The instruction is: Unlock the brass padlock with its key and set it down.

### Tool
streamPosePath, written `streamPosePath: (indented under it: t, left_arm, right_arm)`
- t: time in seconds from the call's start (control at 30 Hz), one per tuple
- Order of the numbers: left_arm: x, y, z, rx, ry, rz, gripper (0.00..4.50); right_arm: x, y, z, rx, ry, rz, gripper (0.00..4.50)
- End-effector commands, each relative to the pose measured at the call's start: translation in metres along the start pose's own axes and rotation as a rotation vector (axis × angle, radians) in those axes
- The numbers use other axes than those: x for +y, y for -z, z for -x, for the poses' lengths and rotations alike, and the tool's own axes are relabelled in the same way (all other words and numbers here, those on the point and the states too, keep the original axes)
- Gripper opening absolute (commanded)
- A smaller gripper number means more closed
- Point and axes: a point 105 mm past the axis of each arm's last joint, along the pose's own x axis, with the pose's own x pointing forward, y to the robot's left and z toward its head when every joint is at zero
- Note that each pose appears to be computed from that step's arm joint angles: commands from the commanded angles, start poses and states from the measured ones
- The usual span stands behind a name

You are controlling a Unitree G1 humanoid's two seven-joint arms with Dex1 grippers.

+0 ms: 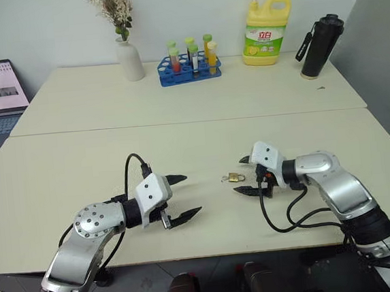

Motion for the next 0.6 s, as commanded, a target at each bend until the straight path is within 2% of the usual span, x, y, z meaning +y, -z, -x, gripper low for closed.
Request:
streamPosePath:
  t: [0.03, 0.2, 0.6]
  left_arm:
    - [-0.001, -0.014, 0.001, -0.039, 0.017, -0.030, 4.50]
    - [-0.005, -0.017, 0.006, -0.035, 0.073, -0.013, 4.50]
    - [0.000, -0.016, 0.006, -0.017, 0.076, -0.062, 4.50]
  right_arm:
    - [-0.006, -0.008, -0.002, -0.096, 0.018, 0.035, 4.46]
    - [-0.002, 0.001, -0.008, -0.100, -0.091, -0.021, 4.46]
    - [-0.011, 0.012, -0.023, -0.075, -0.085, -0.041, 4.46]
